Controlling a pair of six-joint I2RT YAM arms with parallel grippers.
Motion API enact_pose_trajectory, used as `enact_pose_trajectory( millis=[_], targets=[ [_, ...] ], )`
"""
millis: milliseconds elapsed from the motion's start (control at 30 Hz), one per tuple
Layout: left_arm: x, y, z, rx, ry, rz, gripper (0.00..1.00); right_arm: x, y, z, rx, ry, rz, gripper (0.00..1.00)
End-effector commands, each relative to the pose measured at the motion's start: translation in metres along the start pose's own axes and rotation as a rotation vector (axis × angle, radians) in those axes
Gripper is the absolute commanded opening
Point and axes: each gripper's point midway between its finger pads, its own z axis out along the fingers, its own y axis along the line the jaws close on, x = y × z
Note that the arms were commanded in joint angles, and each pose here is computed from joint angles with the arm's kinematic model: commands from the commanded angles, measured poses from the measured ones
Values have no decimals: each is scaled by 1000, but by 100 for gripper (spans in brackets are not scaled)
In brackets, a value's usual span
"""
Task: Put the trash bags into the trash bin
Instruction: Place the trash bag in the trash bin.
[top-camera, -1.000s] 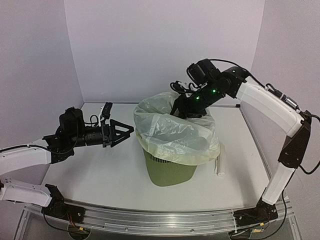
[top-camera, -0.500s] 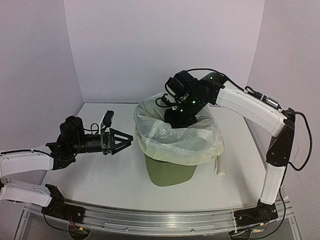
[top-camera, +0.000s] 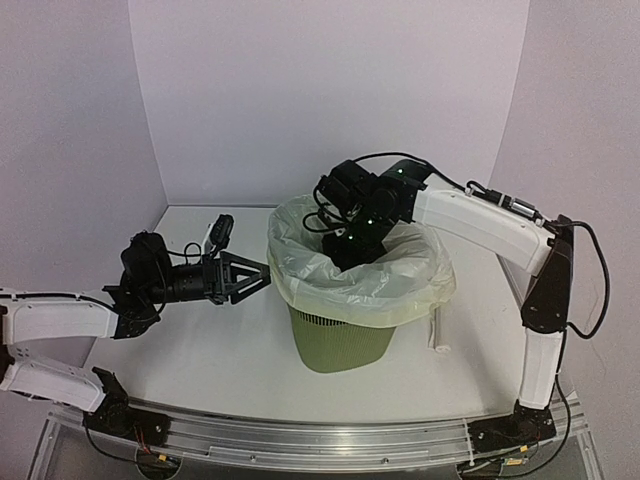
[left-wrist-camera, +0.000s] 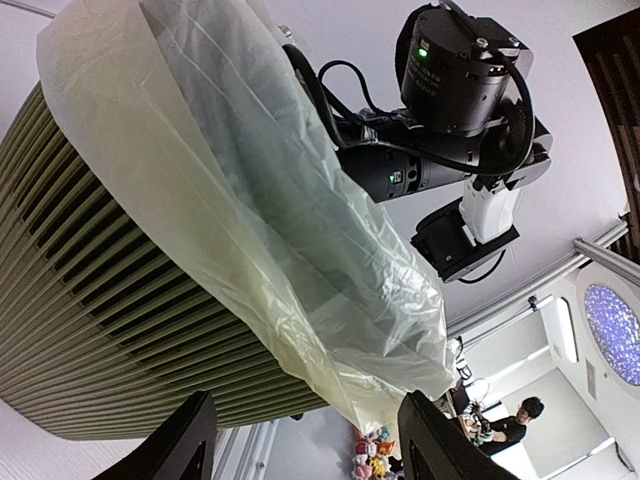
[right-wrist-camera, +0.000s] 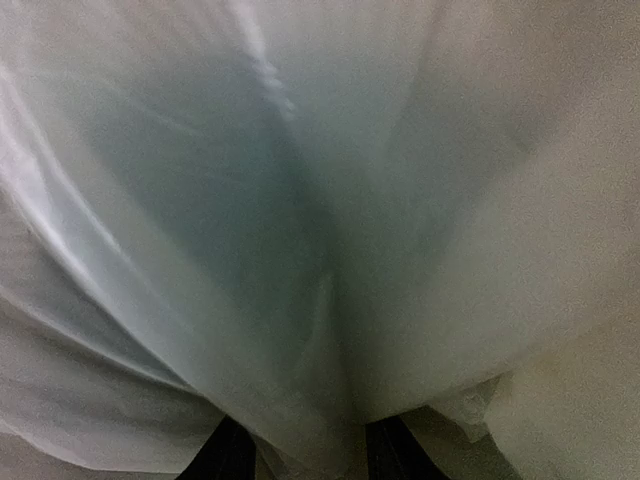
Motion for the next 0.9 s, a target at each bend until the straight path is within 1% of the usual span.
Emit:
enact_pose_trajectory(
  millis=[0, 167, 300, 433, 567, 600, 667, 700, 733, 867],
  targets=[
    [0, -17, 4, 92, 15, 33, 62, -4, 3, -5, -7, -32, 20, 37],
    [2, -24, 10, 145, 30, 46, 58, -6, 6, -4, -20, -41, 34, 37],
    [5, -32, 11, 188, 44, 70, 49, -5, 6, -2, -26, -43, 45, 36],
    [5, -32, 14, 182, 50, 69, 36, -4, 7, -3, -34, -52, 57, 36],
    [3, -40, 13, 220, 43, 81, 30, -4, 9, -2, -48, -54, 70, 35],
    [2, -40, 15, 215, 42, 79, 27, -4, 10, -2, -56, -55, 71, 35],
    [1, -35, 18, 195, 43, 65, 13, -5, 14, -3, -75, -58, 71, 35],
    [1, -29, 20, 173, 46, 45, 4, -5, 14, -3, -78, -57, 71, 35],
    [1, -24, 22, 155, 49, 30, 1, -5, 15, -2, -81, -56, 69, 35],
    [3, -5, 22, 62, 38, -11, 0, -3, 14, 2, -75, -47, 64, 35]
  ],
)
